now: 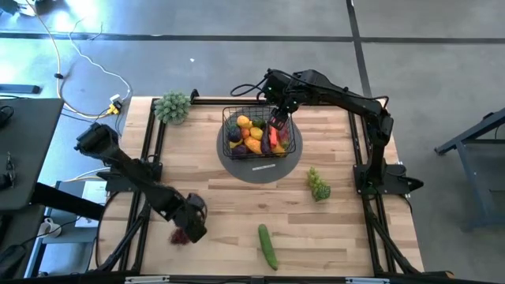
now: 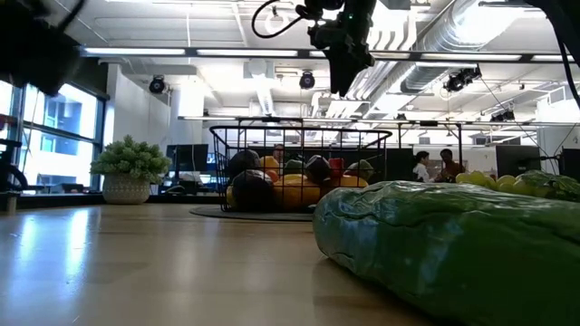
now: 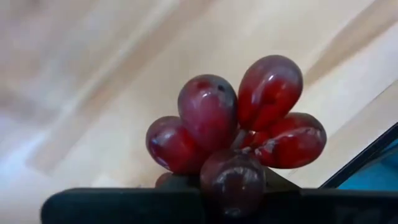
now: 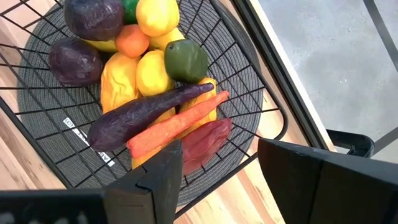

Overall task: Build produce basket
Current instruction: Put the red grapes into the black wire basket

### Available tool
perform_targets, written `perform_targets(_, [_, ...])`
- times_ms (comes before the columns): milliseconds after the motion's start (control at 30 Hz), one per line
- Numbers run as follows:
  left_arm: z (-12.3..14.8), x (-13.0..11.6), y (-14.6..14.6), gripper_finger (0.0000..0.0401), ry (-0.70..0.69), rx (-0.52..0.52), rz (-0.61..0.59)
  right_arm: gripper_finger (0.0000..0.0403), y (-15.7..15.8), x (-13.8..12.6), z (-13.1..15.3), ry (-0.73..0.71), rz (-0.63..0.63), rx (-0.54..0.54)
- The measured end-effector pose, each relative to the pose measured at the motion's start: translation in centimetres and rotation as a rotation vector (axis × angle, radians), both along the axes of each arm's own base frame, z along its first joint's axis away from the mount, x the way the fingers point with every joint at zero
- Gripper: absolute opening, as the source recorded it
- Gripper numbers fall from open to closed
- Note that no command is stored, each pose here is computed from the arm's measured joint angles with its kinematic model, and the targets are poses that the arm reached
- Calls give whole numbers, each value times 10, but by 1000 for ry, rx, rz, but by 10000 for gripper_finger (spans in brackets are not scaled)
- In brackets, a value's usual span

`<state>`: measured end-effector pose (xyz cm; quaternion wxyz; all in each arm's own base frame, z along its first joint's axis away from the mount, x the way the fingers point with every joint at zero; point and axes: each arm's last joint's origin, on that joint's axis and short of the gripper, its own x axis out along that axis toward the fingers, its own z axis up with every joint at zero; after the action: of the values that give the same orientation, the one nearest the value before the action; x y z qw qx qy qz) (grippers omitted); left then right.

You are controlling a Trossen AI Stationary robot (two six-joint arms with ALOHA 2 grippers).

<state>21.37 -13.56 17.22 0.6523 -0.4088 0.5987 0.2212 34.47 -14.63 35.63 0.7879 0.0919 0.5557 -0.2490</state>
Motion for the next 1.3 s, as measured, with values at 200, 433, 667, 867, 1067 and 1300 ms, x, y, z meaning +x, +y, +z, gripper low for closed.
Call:
perform_targets(200, [20, 11, 35, 11, -127, 59, 47, 190, 0, 0, 0, -3, -16, 6])
perform_targets(433, [39, 18, 80, 11, -251, 142, 70, 190, 1, 0, 0, -11, -33, 28])
perform_targets(667, [63, 14, 113, 11, -396, 191, 62, 190, 2, 0, -1, -27, -82, 53])
perform_targets(867, [83, 9, 139, 11, -539, 243, 45, 190, 2, -1, -1, -40, -152, 75])
perform_targets(1067, [96, 2, 166, 12, -629, 306, 13, 190, 7, -3, -2, -28, -224, 109])
perform_targets(1300, [109, 1, 196, 12, -791, 346, -16, 190, 26, 4, -2, -49, -278, 142])
